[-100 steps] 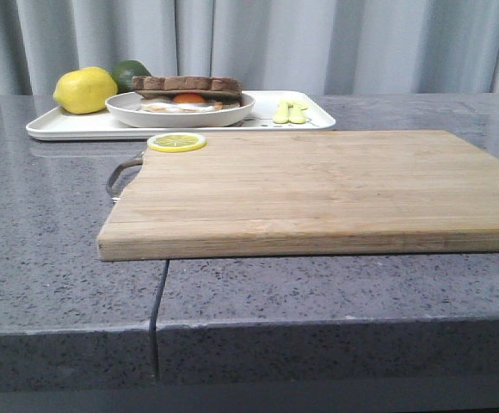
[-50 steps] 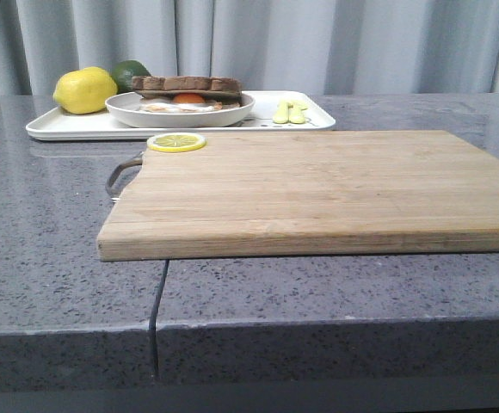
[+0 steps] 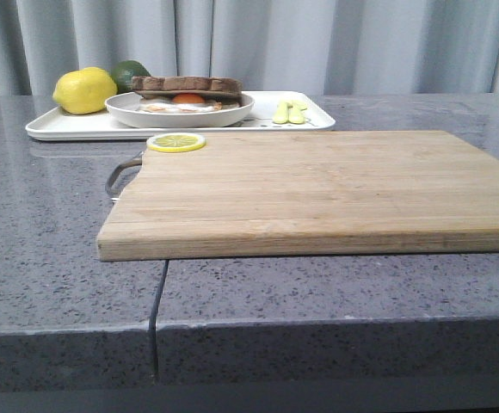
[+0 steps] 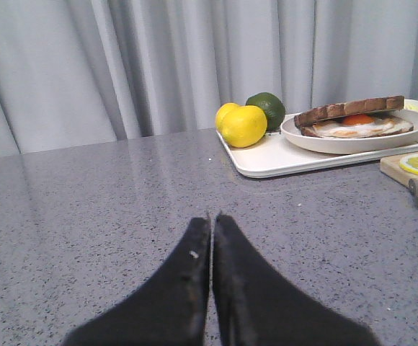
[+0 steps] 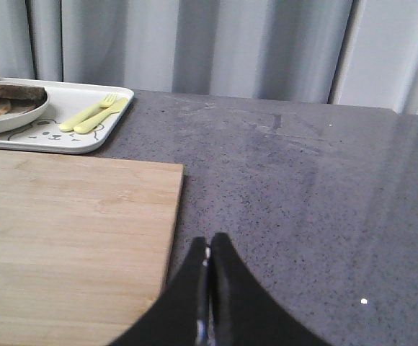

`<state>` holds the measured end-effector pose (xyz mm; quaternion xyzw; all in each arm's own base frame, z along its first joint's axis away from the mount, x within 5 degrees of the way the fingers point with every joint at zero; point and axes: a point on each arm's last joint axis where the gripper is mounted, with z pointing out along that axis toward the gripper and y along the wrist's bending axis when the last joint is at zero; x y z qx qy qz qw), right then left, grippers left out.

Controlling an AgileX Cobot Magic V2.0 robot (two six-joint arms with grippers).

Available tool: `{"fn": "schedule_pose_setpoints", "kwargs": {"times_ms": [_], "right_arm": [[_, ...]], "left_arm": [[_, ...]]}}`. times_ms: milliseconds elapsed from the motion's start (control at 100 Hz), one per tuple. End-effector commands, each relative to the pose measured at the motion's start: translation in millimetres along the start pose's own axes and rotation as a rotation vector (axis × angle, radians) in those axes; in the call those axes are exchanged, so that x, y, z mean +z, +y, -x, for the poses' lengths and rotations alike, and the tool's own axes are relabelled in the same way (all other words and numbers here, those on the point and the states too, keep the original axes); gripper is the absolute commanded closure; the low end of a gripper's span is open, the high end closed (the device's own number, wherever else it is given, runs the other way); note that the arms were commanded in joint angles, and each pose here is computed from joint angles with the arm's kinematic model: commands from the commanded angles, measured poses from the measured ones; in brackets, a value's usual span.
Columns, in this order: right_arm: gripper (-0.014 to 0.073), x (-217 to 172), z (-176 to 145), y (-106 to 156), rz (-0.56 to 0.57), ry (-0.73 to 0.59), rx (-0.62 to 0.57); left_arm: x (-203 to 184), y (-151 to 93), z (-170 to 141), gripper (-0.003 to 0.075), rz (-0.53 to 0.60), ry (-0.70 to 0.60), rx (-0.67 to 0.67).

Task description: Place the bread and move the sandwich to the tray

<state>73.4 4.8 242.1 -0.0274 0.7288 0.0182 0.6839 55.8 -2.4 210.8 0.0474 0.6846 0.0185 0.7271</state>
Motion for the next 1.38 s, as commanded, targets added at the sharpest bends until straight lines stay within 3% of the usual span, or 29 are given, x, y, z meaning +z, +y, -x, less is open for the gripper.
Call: {"fn": "schedule_pose_setpoints", "kwargs": {"times_ms": [0, 390, 1370], "right_arm": [[0.0665, -6, 2, 0, -0.005, -0.116, 0.014], [0.0665, -14, -40, 0, -0.005, -0.127, 0.026], [0.0665, -16, -39, 0, -0.004, -0.147, 0.027]], "left_arm": [[-2, 0, 3, 0.0740, 0.007, -0.088, -0.009], [-2, 0, 3, 0.0740, 0.007, -0.088, -0.009], [-2, 0, 3, 0.0740, 0.007, -0.088, -0.009]]}}
